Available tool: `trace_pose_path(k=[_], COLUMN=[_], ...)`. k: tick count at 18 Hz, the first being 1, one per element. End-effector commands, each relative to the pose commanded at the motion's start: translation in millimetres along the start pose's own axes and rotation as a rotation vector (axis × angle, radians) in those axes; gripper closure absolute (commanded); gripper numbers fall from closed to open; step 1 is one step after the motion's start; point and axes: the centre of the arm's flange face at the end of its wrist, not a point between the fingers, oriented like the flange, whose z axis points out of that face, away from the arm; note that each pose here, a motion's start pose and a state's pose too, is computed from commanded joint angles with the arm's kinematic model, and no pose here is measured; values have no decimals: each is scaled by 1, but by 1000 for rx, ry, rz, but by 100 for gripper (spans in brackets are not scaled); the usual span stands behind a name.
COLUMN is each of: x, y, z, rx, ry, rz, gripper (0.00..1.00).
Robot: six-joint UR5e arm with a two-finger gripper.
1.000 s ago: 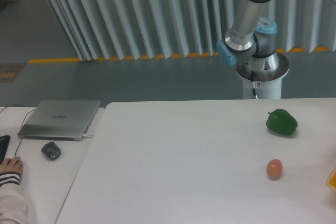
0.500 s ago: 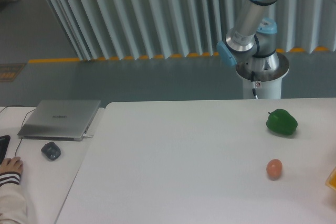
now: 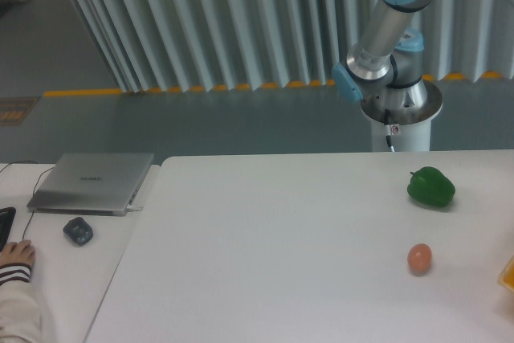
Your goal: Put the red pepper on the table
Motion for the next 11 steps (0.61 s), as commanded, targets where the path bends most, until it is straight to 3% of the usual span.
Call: trace_pose_path(k=[11], x=[-3], y=[-8], z=[14], rx=[-8], ry=[10], rz=[11], gripper=[0])
